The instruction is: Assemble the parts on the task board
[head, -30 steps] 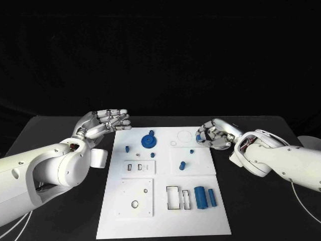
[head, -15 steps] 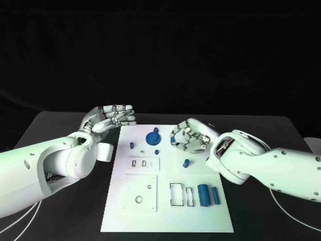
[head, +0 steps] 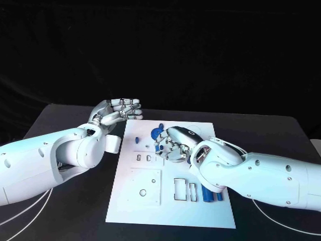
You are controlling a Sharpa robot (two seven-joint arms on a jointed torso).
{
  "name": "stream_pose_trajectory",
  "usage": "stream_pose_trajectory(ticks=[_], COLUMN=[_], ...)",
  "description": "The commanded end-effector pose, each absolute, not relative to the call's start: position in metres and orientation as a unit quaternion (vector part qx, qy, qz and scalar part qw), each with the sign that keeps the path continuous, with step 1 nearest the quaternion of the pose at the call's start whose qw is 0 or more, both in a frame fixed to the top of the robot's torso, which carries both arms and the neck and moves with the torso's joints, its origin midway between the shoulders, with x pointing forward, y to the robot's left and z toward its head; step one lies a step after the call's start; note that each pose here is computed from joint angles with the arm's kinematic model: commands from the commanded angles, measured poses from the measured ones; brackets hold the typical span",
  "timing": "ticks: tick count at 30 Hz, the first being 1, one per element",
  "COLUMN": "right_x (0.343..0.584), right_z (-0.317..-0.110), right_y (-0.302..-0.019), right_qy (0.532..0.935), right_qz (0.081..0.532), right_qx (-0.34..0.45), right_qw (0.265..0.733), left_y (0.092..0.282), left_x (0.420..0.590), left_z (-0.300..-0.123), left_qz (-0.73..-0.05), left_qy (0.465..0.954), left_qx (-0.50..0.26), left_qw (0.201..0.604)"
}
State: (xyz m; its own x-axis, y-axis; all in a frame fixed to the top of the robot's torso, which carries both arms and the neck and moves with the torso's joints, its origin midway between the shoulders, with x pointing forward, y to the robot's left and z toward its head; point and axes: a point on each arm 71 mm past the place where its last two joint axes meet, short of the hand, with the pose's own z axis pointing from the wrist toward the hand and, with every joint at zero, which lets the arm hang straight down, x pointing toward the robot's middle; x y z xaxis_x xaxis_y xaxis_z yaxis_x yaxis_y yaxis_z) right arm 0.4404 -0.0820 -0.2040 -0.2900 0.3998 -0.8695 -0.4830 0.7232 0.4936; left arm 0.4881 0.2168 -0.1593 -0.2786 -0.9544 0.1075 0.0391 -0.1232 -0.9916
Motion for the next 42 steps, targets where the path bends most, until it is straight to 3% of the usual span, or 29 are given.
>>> stream_pose_trajectory(ticks=[1,14,42], right_x=[0.438,0.435,0.439], right_z=[-0.21,-0.226,-0.234], right_y=[-0.077,-0.063,-0.066], right_qy=[0.716,0.72,0.729], right_qz=[0.351,0.345,0.327], right_qx=[-0.054,-0.07,-0.081], right_qw=[0.601,0.598,0.596], left_y=[0.214,0.211,0.213], left_x=[0.488,0.488,0.488], left_z=[-0.158,-0.158,-0.159], left_qz=[-0.614,-0.616,-0.614], left_qy=[0.523,0.524,0.526], left_qx=[-0.434,-0.433,-0.434], left_qw=[0.402,0.399,0.398])
